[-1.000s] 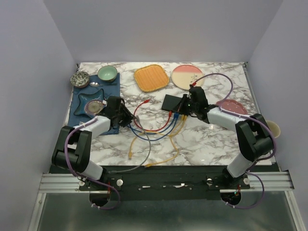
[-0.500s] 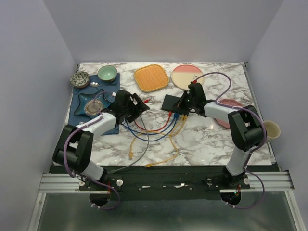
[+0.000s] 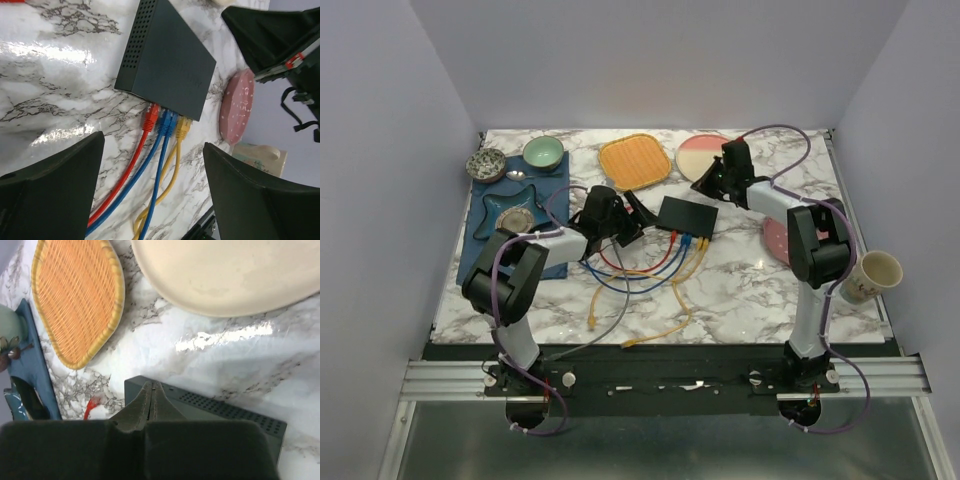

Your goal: Pull the plug from the switch port

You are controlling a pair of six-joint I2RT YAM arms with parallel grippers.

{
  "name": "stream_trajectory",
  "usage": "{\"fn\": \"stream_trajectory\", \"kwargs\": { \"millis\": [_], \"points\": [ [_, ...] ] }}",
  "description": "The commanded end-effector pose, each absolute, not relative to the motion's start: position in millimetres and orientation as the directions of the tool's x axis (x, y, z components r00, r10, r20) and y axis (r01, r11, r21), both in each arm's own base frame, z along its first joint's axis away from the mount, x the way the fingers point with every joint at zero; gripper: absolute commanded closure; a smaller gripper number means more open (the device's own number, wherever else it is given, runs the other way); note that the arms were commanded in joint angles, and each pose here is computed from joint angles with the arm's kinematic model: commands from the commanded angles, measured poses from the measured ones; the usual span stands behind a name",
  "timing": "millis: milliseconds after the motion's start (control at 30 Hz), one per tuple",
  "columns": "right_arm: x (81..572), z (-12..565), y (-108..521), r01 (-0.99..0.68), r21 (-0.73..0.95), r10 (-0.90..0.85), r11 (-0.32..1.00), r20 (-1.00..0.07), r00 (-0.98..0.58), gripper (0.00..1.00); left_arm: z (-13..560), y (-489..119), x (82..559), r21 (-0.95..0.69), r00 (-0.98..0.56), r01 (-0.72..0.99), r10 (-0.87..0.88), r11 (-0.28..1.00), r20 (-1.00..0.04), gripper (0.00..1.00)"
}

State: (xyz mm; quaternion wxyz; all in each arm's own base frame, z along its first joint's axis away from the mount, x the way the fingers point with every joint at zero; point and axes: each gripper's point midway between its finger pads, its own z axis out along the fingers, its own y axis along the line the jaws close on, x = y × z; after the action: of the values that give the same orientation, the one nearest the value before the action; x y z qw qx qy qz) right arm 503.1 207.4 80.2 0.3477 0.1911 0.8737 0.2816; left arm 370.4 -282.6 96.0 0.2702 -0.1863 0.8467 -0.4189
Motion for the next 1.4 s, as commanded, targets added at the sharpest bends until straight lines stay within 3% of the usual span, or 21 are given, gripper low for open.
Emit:
{"fn": "stream_trajectory", "kwargs": {
  "millis": [0, 300, 800, 1000, 1200, 1367],
  "points": [
    [503, 49, 200, 0.186, 0.547, 0.488, 0.816, -0.480, -0.729, 0.99, 81, -309, 370, -0.860, -0.844, -0.063, -0.487, 0.507, -0.226, 0.19],
    [495, 19, 199, 0.197, 0.503, 0.443, 0.841, -0.433, -0.785, 0.99, 55, -324, 376, -0.882, -0.870, -0.090, -0.468, 0.463, -0.157, 0.26],
    [473, 17, 207, 0.184, 0.511, 0.424, 0.840, -0.404, -0.811, 0.99, 18, -342, 368, -0.847, -0.907, -0.126, -0.406, 0.517, -0.112, 0.34],
    [469, 19, 204, 0.208, 0.507, 0.443, 0.836, -0.403, -0.801, 0.99, 13, -346, 367, -0.866, -0.907, -0.143, -0.413, 0.479, -0.079, 0.39],
    [470, 83, 191, 0.148, 0.591, 0.531, 0.793, -0.552, -0.643, 0.99, 18, -344, 366, -0.895, -0.895, -0.161, -0.443, 0.415, -0.045, 0.40],
    [453, 82, 221, 0.086, 0.688, 0.509, 0.721, -0.440, -0.740, 0.99, 16, -345, 364, -0.902, -0.893, -0.180, -0.450, 0.392, -0.017, 0.40]
  ]
}}
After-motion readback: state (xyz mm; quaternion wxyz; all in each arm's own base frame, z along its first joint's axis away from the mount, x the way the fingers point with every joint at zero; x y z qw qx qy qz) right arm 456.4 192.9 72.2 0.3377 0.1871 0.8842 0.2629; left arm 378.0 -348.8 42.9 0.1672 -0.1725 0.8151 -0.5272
